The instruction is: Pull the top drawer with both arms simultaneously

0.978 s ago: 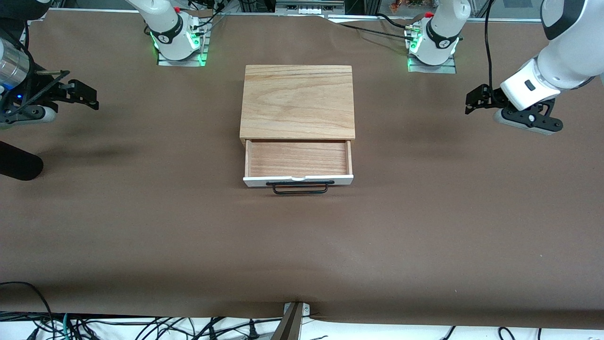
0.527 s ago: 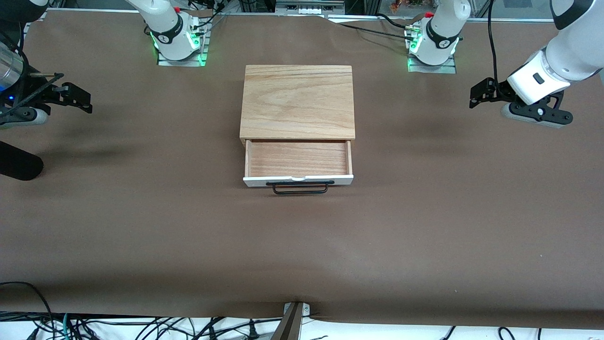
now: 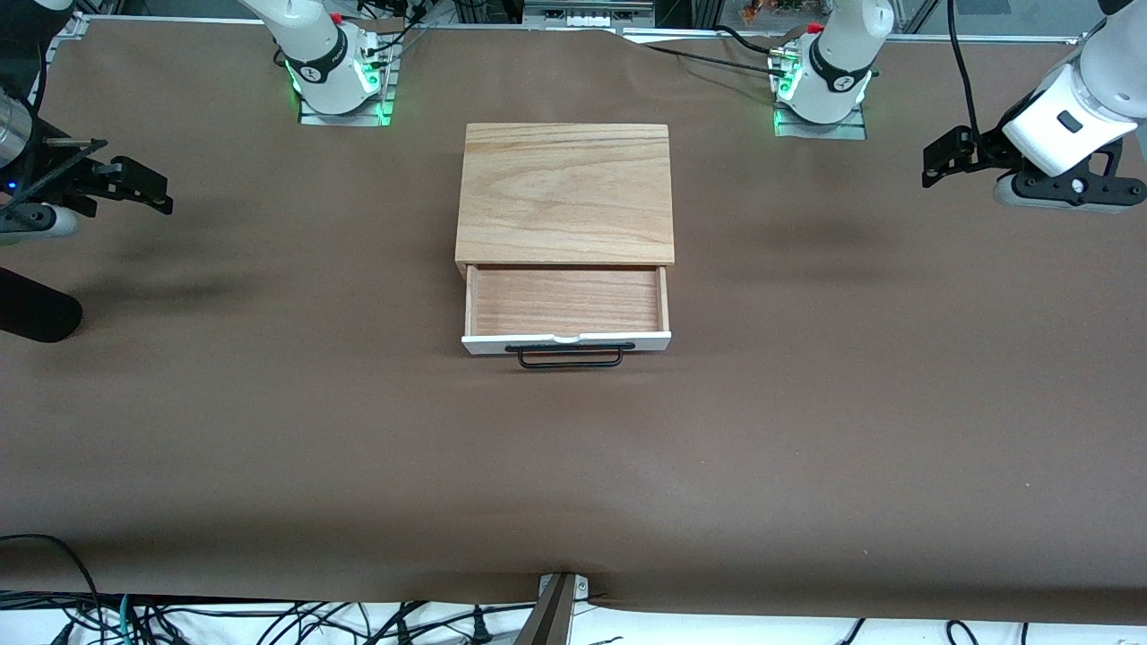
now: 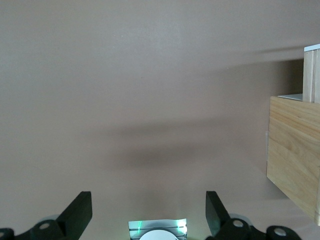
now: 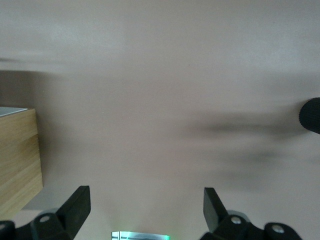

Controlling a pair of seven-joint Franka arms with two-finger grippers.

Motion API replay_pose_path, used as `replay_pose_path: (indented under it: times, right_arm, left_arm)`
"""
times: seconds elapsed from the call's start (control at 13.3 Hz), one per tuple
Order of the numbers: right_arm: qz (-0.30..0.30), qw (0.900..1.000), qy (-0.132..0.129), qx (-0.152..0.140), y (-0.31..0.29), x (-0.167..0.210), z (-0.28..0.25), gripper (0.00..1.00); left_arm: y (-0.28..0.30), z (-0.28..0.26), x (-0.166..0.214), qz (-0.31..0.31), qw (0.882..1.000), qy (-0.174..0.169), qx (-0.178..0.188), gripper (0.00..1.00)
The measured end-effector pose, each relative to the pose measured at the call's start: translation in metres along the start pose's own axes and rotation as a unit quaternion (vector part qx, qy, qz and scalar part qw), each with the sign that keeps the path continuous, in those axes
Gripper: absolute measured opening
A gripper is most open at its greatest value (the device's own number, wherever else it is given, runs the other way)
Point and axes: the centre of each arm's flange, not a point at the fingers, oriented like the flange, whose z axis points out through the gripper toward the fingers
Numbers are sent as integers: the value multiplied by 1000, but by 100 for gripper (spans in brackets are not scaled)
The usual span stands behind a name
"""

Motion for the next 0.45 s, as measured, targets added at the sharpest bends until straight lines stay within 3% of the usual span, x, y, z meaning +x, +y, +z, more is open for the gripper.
replay_pose_path:
  times: [0.45]
  right_arm:
    - [0,1000,0,0,0,0,0,100]
  left_arm:
    - [-3,0,0,-4,1000,0,0,100]
